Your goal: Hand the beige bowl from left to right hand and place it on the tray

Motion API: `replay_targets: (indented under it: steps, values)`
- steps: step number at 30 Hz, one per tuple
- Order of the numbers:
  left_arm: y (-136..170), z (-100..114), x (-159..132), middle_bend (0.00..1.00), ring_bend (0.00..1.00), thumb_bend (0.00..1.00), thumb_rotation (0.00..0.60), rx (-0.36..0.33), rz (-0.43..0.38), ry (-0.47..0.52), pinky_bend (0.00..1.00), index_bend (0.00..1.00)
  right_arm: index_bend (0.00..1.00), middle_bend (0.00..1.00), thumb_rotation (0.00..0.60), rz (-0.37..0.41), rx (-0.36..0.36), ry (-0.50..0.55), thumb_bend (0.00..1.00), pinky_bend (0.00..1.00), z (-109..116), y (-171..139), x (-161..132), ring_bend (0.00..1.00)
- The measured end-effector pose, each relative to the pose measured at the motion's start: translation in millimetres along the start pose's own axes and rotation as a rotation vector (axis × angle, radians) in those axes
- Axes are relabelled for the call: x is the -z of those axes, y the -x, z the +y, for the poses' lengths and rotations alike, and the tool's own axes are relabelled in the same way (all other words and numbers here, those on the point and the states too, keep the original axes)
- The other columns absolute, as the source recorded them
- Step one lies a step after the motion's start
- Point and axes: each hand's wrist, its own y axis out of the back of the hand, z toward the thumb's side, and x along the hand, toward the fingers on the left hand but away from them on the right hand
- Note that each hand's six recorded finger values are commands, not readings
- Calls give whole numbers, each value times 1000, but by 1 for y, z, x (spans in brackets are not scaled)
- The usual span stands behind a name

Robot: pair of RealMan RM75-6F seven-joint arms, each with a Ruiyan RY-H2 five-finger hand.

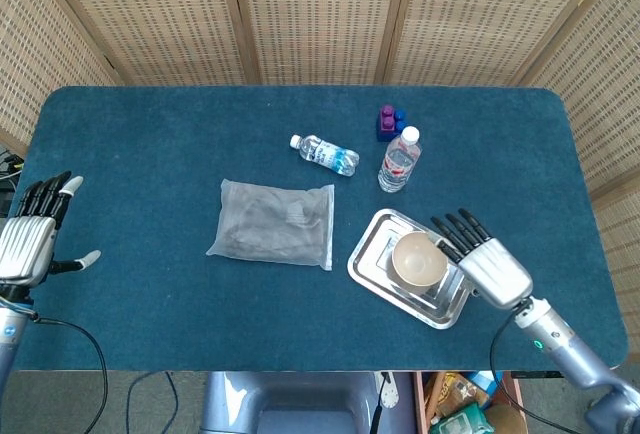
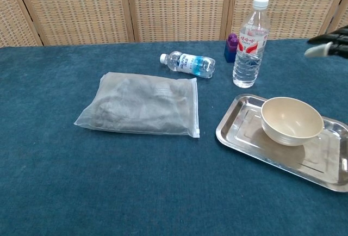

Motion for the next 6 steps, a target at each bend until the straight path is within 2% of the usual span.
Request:
replay_targets:
  steps: [6]
  values:
    - [21, -1, 17, 0, 0, 0, 600, -12, 28, -14, 0, 0, 0, 0, 600, -261, 43, 108, 0, 0, 4, -51, 30, 0]
